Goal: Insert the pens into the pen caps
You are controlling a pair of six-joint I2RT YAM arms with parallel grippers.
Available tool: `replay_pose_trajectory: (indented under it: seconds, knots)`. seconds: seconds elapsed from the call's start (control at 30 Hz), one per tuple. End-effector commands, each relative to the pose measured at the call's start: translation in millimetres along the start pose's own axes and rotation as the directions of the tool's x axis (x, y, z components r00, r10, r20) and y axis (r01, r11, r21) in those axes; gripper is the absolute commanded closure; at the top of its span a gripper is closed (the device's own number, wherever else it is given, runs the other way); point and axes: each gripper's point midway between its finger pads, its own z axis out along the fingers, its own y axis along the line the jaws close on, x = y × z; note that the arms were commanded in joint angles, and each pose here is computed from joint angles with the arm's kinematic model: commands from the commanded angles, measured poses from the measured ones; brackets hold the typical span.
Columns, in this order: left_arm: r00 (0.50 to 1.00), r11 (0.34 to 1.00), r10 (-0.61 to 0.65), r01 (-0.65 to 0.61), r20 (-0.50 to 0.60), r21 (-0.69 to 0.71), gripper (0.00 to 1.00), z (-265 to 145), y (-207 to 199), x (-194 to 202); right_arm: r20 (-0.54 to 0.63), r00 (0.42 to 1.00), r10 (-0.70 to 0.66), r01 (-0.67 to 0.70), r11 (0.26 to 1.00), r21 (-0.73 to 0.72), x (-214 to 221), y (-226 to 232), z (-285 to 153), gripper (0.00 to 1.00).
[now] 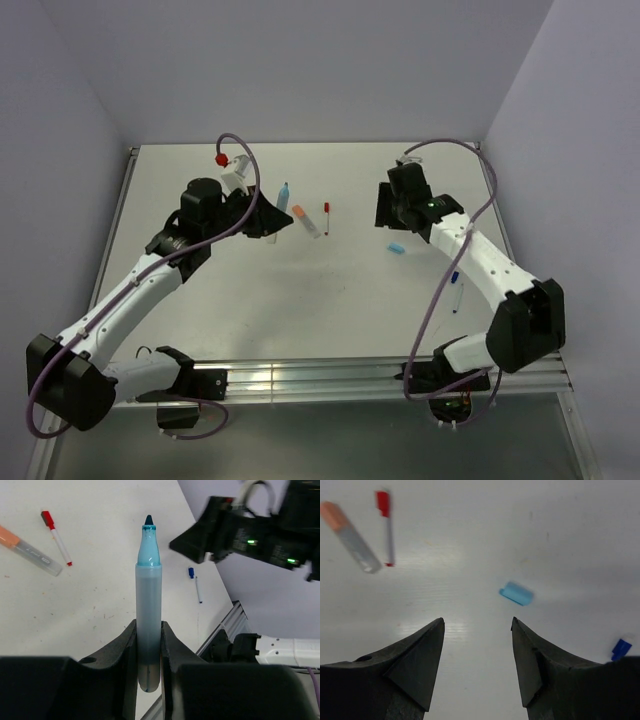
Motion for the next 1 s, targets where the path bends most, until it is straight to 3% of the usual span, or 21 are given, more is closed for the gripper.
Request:
replay_pose_trajectory:
  seconds: [0.0,0.13,0.27,0.4,0.6,0.73,0.9,0.97]
  knots:
    - [0.999,0.994,0.047,-0.048,0.012,0.094,1.00,-12,-20,-3,-0.078,0.993,-0.084,0.093,0.989,0.112,24,-32,23,0.37]
    - [0.998,0.994,0.056,-0.056,0.008,0.096,1.00,-13,-16,1,-0.155,0.988,0.003,0.024,0.985,0.173,51,-48,41,0.38]
    - [0.999,0.994,0.048,-0.048,0.002,0.101,1.00,-13,-12,5,-0.148,0.976,0.161,-0.123,0.963,0.239,62,-66,48,0.43]
    - [0.999,0.994,0.047,-0.047,0.003,0.094,1.00,-14,-10,5,-0.150,0.933,0.327,-0.277,0.918,0.283,84,-67,54,0.41]
    - [0.999,0.993,0.039,-0.040,0.012,0.111,1.00,-16,-11,3,-0.099,0.793,0.601,-0.575,0.792,0.206,95,-44,52,0.28]
    - [0.999,0.993,0.037,-0.038,0.014,0.114,1.00,-17,-11,2,-0.007,0.660,0.751,-0.735,0.647,0.201,86,-45,44,0.23]
    - [0.999,0.992,0.037,-0.039,0.025,0.123,1.00,-20,-11,-1,0.041,0.522,0.852,-0.840,0.505,0.197,85,-44,46,0.23]
    - [0.999,0.992,0.034,-0.037,0.027,0.123,1.00,-20,-11,-2,0.062,0.441,0.895,-0.881,0.419,0.219,87,-46,49,0.24]
